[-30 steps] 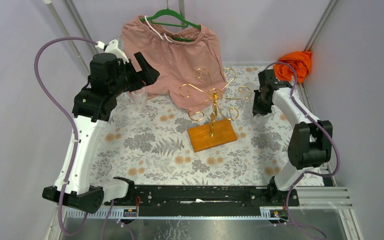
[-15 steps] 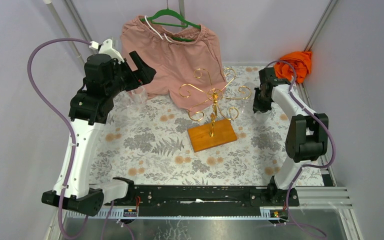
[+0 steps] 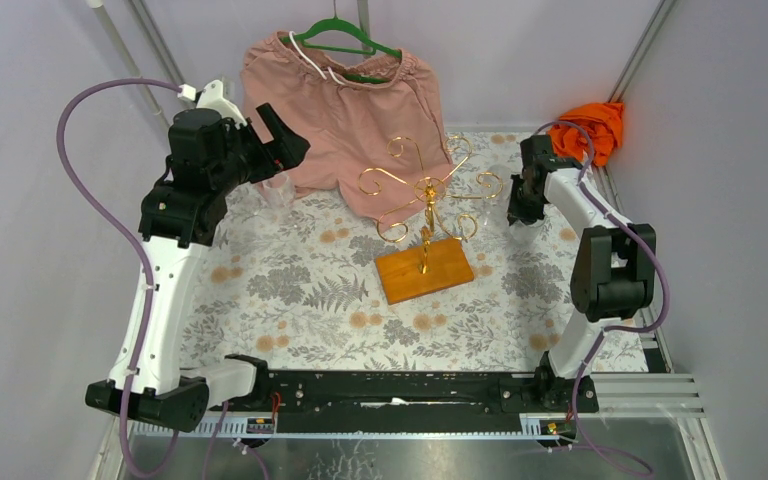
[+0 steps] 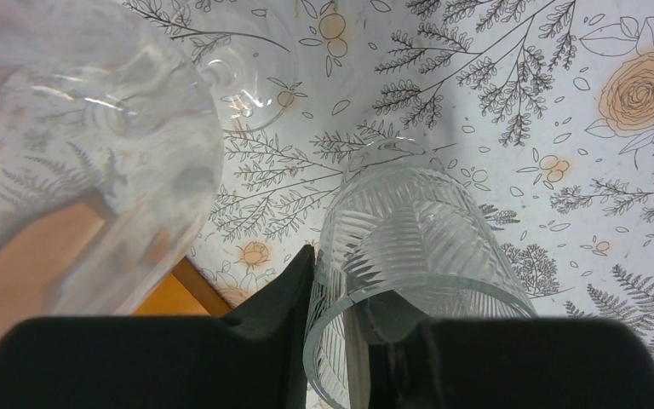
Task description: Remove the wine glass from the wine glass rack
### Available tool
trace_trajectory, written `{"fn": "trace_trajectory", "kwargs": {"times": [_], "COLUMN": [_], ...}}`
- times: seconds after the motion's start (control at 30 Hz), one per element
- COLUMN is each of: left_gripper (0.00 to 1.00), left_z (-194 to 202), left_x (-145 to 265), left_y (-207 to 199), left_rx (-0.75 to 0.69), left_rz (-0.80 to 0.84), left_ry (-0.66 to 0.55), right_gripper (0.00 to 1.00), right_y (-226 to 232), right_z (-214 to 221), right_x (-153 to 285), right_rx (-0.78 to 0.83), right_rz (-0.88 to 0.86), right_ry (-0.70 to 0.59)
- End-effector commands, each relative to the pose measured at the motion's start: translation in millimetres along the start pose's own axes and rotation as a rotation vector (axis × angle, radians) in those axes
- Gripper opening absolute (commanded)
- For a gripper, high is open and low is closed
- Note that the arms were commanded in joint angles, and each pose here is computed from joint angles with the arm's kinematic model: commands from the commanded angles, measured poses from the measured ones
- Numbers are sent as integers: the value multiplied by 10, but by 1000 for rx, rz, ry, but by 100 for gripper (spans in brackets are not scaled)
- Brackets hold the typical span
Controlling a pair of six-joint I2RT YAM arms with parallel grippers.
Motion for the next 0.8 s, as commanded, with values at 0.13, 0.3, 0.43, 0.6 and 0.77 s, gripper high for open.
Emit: {"fn": "trace_trajectory", "kwargs": {"times": [0.13,0.3,0.43,0.6,0.77], "left_gripper": [99,99,99,99,99], "left_z": [-83,-70,-50,-45,-36], "left_x": [0,-6,-20,-21,-14], "left_y": [-4,2,9,11,16], "left_rx": [-30,-28,-25,-23,-22], "left_rz": [30,40,45,47,46], "left_ry": [-43,-43,-34,-33,-33], "right_gripper": [0,0,0,0,0], "right_y": [18,11,2,13,9], "right_z": [-219,-155,-94,-51,-10], "right_x": [-19,-75,-106,-117,-126], "right_rx": [10,2,0,0,4], "right_rz": [-6,-10,-16,-27,-27], "right_ry": [-46,-50,-50,-35,-9]}}
Point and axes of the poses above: each gripper's point midway between its finger pads, its own x axis back along the fingers, its own y axis along the line the jaws close on, z = x × y, the point moved 5 cm from there along x, back along the fingers, and after that the axes turned 1 degree about x, right-handed, at the moved point
